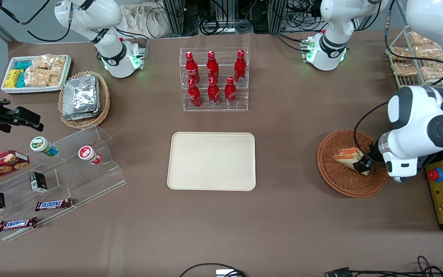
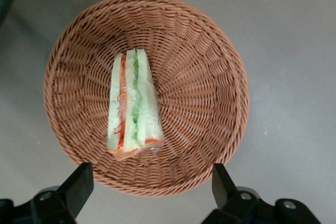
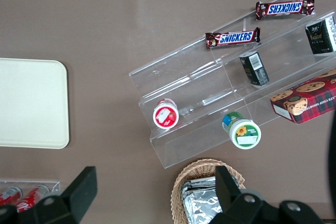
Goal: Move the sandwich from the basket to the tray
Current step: 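Lower the left gripper and close it on the sandwich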
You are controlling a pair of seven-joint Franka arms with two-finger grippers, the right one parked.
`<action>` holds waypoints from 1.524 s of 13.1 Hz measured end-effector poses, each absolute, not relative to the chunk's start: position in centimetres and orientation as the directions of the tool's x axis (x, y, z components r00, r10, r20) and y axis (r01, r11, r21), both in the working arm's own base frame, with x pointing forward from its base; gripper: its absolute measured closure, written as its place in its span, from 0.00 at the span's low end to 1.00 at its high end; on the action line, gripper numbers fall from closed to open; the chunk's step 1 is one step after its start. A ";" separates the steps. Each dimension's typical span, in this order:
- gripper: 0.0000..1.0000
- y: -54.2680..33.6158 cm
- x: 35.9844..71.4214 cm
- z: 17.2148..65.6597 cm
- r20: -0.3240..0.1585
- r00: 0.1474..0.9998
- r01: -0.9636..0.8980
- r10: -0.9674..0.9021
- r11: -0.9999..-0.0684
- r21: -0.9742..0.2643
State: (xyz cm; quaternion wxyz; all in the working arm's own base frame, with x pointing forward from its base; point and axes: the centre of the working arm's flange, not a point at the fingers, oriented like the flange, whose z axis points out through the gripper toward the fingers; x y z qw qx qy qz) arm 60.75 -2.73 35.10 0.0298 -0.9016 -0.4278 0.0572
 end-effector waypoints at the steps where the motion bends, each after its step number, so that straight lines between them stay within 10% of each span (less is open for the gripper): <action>1: 0.00 -2.4 60.6 34.5 -0.079 0.601 0.788 0.795 -0.606 -0.109; 20: 0.07 1.3 56.0 23.9 -0.105 0.540 0.821 0.835 -0.550 -0.150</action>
